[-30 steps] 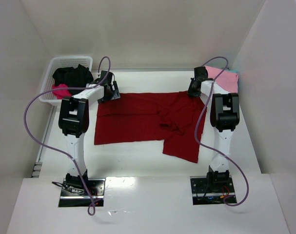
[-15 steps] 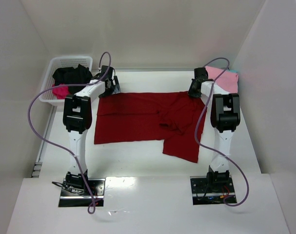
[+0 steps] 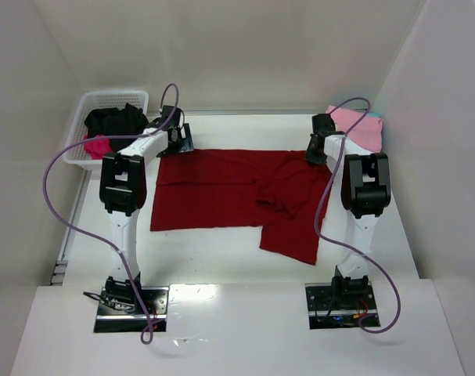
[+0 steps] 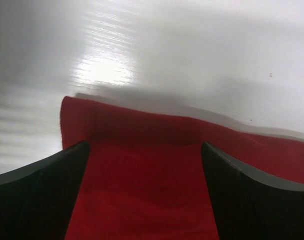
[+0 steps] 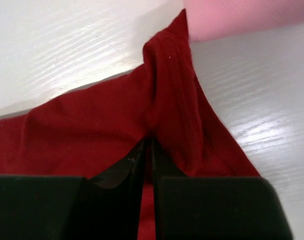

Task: Fold and stack the t-shirts
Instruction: Fold the flattened tshirt in 1/3 of the way

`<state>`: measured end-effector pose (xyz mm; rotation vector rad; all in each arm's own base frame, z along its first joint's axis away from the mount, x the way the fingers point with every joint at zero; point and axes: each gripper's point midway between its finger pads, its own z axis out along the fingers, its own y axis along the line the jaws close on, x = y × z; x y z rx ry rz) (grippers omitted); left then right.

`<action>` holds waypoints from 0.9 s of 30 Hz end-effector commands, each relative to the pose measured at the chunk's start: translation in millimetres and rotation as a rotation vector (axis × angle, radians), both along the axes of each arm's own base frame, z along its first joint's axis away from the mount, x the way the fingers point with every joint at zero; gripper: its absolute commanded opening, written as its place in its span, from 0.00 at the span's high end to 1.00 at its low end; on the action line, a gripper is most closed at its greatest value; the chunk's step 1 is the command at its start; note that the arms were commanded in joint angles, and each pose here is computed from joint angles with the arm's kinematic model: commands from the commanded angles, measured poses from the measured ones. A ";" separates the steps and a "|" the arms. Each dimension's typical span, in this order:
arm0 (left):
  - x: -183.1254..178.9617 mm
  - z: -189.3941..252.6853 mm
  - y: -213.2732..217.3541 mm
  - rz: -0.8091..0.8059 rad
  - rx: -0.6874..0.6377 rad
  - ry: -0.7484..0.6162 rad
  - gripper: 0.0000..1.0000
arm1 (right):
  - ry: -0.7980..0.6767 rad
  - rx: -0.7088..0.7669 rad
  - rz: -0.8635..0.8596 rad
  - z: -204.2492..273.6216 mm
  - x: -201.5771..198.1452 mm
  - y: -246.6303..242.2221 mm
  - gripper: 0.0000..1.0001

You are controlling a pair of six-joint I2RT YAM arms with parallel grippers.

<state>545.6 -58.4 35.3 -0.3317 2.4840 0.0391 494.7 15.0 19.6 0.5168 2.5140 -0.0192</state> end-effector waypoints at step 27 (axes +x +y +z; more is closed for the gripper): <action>-82.9 23.8 -64.2 -0.232 -0.085 0.056 0.01 | -0.168 -0.001 0.061 36.7 58.4 9.1 0.72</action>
